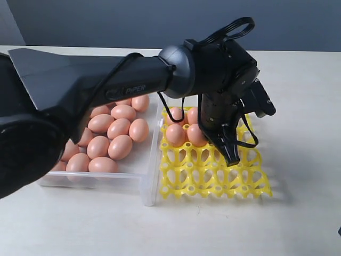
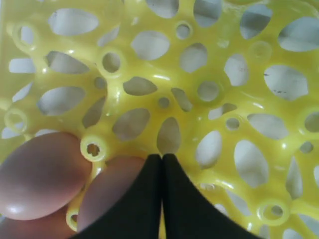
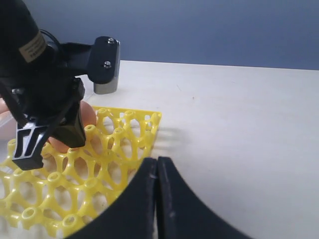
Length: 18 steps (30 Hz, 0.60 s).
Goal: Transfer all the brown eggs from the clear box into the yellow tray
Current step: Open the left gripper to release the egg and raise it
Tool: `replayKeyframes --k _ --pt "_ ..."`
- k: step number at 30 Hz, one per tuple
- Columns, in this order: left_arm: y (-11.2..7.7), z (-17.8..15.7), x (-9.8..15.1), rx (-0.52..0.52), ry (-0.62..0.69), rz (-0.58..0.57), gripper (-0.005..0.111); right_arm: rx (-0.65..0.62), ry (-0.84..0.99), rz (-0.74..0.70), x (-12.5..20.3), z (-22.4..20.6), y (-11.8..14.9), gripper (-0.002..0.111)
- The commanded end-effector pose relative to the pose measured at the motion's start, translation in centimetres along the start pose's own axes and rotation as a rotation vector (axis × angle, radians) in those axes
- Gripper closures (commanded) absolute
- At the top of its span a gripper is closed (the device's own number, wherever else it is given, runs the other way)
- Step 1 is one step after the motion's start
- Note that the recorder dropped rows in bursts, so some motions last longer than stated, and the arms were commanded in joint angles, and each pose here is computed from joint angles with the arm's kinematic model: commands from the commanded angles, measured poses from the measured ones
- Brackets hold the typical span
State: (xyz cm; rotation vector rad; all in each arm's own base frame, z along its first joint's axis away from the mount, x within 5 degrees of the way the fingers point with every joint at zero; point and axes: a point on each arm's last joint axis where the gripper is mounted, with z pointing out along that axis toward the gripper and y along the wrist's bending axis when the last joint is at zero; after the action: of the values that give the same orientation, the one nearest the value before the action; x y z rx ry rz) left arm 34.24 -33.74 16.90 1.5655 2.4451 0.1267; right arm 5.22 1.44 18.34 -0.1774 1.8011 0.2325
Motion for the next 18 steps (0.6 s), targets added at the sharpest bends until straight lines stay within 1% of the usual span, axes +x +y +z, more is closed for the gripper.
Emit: replayKeyframes --k 1,4,9,12,15,18 --pt "-0.1 1.7 0.7 -0.008 0.086 0.018 0.106 -0.001 -0.015 -0.002 -0.2 0.0 0.0 0.107" --pt "0.1 0.2 0.5 -0.043 0.061 0.034 0.106 -0.001 -0.015 -0.002 -0.2 0.0 0.0 0.107" --pt "0.7 -3.8 0.1 -0.102 -0.041 0.03 0.106 -0.001 -0.015 -0.002 -0.2 0.0 0.0 0.107" --pt "1.1 -5.6 0.2 -0.129 -0.073 -0.011 0.106 -0.001 -0.015 -0.002 -0.2 0.0 0.0 0.107" --pt "1.3 -6.8 0.3 -0.144 -0.093 -0.039 0.106 -0.001 -0.015 -0.002 -0.2 0.0 0.0 0.107" --pt "1.4 -6.9 0.7 -0.137 -0.056 -0.045 0.106 -0.001 -0.015 -0.002 -0.2 0.0 0.0 0.107"
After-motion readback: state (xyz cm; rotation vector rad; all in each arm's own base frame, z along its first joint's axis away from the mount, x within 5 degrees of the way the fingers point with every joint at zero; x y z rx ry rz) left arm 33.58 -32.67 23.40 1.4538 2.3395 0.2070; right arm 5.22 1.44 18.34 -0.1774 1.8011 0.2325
